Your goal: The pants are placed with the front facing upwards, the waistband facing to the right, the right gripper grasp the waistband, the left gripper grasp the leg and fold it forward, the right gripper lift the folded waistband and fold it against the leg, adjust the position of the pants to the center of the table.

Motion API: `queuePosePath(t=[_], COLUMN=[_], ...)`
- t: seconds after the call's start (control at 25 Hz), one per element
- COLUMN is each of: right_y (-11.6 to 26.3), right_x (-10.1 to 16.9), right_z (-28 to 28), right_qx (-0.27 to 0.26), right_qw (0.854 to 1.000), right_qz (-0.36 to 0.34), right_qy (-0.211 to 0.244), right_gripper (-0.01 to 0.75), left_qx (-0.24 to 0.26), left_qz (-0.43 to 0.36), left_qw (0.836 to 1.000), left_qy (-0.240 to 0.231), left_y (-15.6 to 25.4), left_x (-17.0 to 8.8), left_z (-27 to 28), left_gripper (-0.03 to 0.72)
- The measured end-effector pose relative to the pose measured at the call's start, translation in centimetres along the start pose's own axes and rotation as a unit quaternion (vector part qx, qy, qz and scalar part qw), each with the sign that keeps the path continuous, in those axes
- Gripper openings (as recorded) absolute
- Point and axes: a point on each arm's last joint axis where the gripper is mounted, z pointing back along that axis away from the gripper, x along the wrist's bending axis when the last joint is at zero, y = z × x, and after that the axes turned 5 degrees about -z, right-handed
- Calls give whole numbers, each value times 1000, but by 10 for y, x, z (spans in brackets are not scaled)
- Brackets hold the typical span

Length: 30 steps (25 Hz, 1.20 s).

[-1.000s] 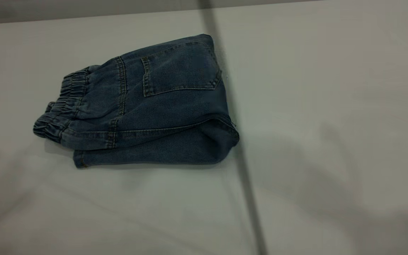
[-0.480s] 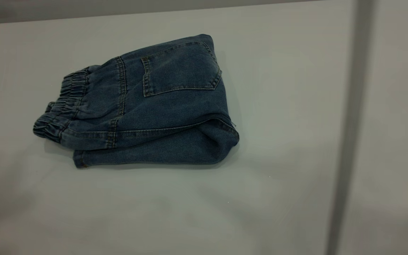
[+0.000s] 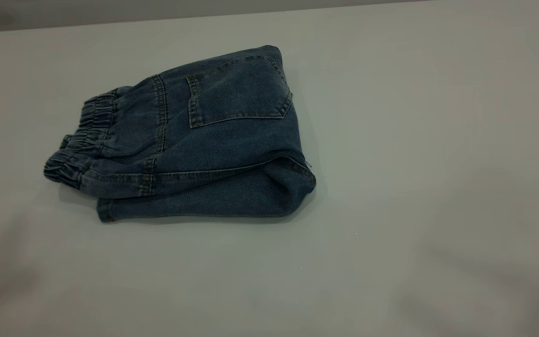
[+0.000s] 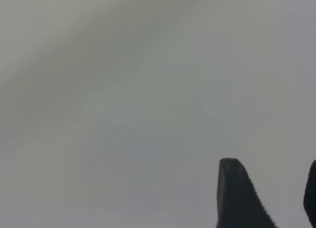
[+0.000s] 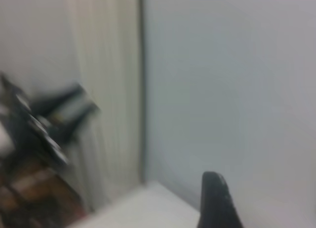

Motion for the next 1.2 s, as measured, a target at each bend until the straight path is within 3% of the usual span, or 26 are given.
queuePosePath(t=[0.24, 0.44, 0.64, 0.8, 1.08, 1.2], right_y=[57, 118, 174, 207, 251, 274], right_x=[-19, -36, -42, -38, -30, -27], right_z=[-15, -22, -6, 21, 79, 98], right_qx=[126, 233, 302, 317, 259, 243], right_qw=[990, 967, 946, 941, 958, 961], right_qz=[-15, -18, -28, -30, -16, -30], right_qy=[56, 98, 115, 117, 123, 126], right_gripper=[355, 355, 355, 355, 355, 355], left_qx=[10, 24, 41, 73, 155, 189], left_qz=[18, 47, 103, 171, 250, 272], left_qw=[1000, 999, 993, 981, 951, 939], left_qy=[1, -7, -31, -52, -95, -91], left_y=[2, 0, -9, -9, -3, -5], left_x=[0, 4, 15, 17, 15, 14], left_z=[0, 7, 28, 56, 125, 154], left_gripper=[314, 314, 314, 314, 314, 314])
